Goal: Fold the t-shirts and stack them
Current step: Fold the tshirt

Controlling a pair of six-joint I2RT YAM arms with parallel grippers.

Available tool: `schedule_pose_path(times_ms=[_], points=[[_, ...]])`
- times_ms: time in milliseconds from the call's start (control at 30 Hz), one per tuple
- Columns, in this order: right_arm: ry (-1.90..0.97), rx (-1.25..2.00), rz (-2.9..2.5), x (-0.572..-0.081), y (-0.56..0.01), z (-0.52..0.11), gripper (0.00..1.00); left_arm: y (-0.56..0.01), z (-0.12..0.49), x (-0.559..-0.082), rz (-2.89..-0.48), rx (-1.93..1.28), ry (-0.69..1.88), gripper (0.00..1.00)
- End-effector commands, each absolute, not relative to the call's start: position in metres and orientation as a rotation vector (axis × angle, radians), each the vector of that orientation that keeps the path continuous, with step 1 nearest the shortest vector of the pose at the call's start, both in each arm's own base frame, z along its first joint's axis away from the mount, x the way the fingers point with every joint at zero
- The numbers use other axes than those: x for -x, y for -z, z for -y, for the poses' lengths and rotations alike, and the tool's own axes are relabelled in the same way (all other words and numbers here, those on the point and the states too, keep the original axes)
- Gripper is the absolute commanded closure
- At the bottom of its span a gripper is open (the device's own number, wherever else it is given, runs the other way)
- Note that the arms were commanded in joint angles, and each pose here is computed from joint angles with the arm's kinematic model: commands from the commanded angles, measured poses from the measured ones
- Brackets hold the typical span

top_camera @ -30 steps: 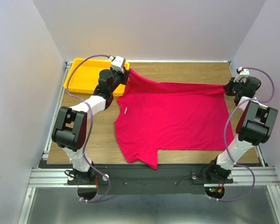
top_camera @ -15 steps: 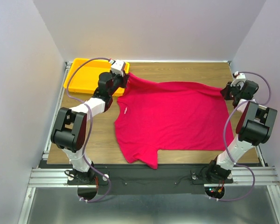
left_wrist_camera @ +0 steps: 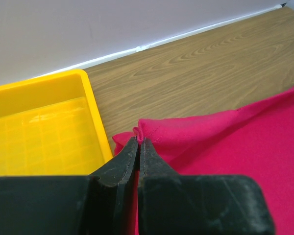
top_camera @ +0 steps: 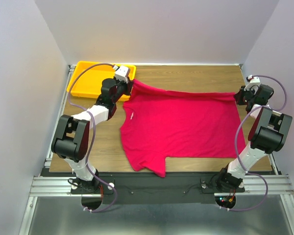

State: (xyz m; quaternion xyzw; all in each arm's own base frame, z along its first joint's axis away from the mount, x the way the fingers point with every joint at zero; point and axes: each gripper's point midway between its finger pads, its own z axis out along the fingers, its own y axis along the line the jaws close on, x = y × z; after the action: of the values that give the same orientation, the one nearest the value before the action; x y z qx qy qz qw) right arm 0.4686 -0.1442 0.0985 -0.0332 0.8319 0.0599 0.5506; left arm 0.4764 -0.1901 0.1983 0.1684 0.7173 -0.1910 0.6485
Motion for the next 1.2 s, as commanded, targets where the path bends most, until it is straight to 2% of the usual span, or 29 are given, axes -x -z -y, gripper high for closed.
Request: schedule_pose_path(times_ms=[0,733,1167], points=[[-0.060,0.087,-1.911,-0.474,-0.120,0.159,0.99,-0.230,0.182,-0.473,-1.541,-0.378,0.404,1.00],[-0.073,0.105,-1.927,-0.468,-0.114,0.155,0.99,-0.207,0.185,-0.454,-1.602,-0.424,0.444,1.00],[-0.075,0.125,-1.945,-0.465,-0.109,0.152,0.91,-0.189,0.196,-0.446,-1.660,-0.483,0.483,1.00]])
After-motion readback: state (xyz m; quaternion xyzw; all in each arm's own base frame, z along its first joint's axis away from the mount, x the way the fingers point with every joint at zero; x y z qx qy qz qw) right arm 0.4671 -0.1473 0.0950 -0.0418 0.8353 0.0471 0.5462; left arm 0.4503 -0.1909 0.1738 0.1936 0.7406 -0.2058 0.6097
